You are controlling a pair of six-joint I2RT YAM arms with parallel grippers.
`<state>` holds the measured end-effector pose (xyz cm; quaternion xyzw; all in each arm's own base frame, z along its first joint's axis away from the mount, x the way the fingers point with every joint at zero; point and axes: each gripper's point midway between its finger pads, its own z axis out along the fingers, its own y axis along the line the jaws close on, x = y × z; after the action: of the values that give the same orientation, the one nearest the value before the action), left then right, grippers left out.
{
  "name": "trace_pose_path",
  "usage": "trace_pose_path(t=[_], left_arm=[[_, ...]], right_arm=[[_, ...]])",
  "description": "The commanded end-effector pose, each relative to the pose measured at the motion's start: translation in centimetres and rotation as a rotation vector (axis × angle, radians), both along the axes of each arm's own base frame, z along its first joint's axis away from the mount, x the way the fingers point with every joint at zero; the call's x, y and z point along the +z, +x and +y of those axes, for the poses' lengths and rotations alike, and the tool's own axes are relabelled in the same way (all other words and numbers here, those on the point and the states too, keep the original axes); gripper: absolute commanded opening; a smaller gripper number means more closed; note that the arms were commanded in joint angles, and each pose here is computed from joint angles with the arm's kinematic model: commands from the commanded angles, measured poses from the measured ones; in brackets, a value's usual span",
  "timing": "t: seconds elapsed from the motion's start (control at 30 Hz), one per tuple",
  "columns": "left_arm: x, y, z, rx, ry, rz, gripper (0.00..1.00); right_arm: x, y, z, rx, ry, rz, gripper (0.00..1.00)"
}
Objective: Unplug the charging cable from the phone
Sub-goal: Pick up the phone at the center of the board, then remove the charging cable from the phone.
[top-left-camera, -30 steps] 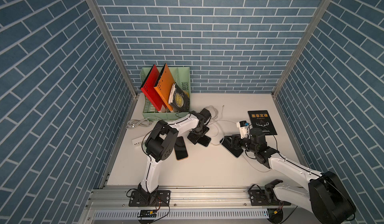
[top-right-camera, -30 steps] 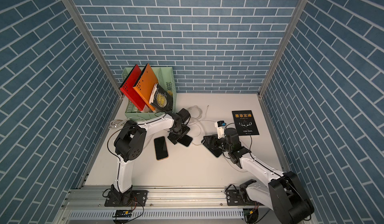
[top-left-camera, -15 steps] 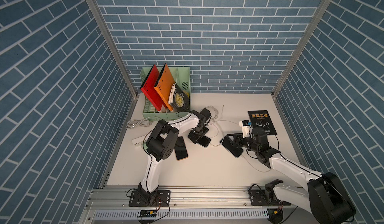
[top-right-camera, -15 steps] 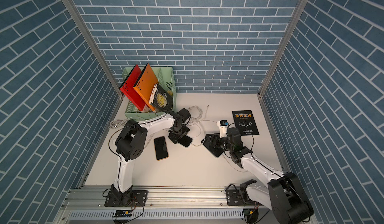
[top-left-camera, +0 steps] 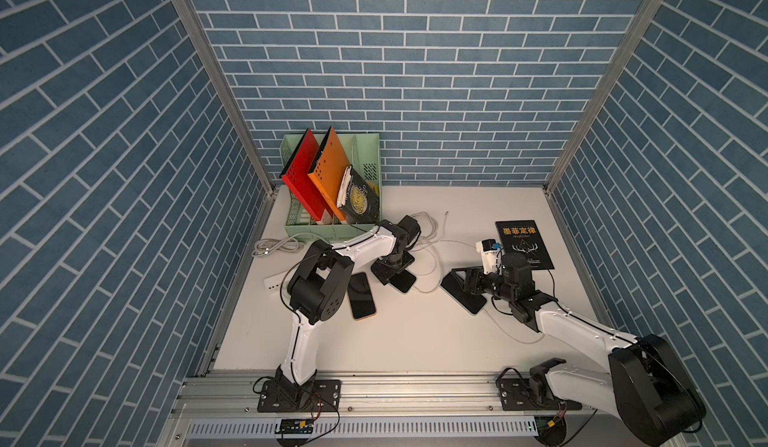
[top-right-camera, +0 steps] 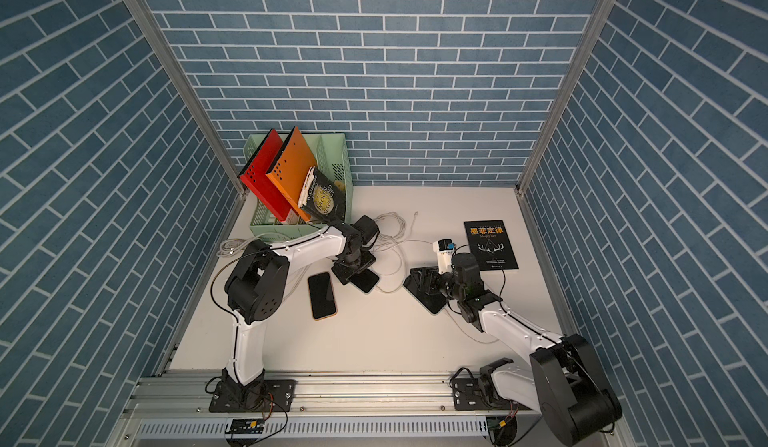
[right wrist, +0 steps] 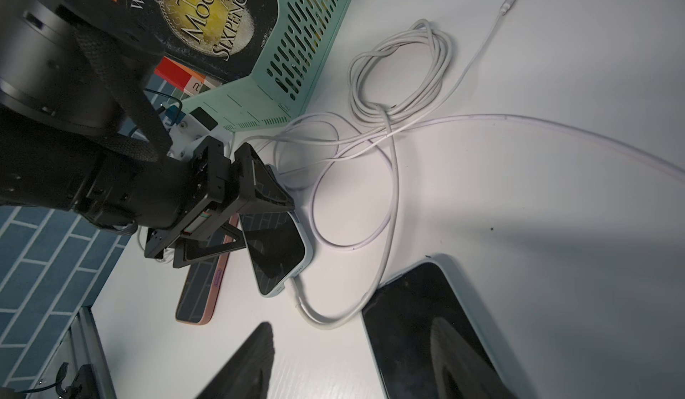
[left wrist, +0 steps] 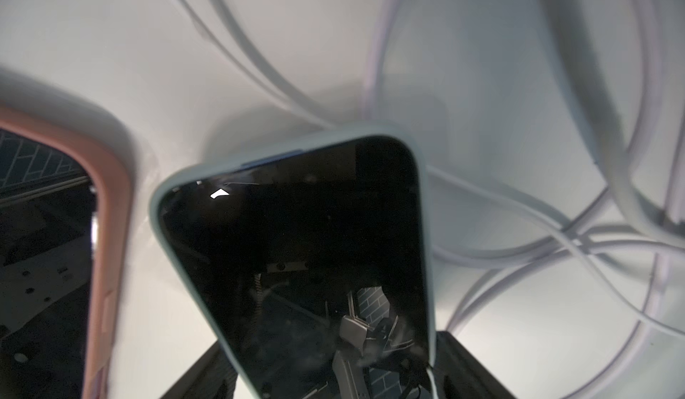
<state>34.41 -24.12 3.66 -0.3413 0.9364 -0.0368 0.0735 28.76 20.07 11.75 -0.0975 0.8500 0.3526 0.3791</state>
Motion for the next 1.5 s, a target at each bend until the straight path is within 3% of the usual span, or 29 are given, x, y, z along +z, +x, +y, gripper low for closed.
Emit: trace_pose_path(t=[0.0, 0.3, 0.57, 1.1, 1.27, 1.47], left_arm=[[2.9, 0.6, 1.3, -0.019, 0.034, -0.082, 0.58], [6.2, 2.0, 1.6, -0.039, 0.042, -0.193, 0.57], [8.3, 3.3, 0.9, -0.132, 0.045, -0.249, 0.55], [10.9, 3.8, 0.1, -0.223, -0.019, -0.328, 0.5], [11.2, 3.9, 0.1, -0.233, -0.033, -0.332, 0.49], [11.3, 4.0, 0.5, -0.233, -0.033, -0.331, 0.48]], right_arm=[[1.1, 0.5, 1.0, 0.032, 0.04, 0.001, 0.69], [0.7, -0.4, 4.8, 0.193, 0.044, 0.04, 0.7], [-0.1, -1.3, 10.0, 0.385, 0.046, 0.075, 0.7], [-3.0, -0.5, 13.8, 0.496, 0.009, 0.125, 0.64], [-3.5, -1.0, 14.9, 0.537, 0.006, 0.14, 0.55], [-3.6, -1.2, 15.1, 0.546, 0.009, 0.14, 0.31]])
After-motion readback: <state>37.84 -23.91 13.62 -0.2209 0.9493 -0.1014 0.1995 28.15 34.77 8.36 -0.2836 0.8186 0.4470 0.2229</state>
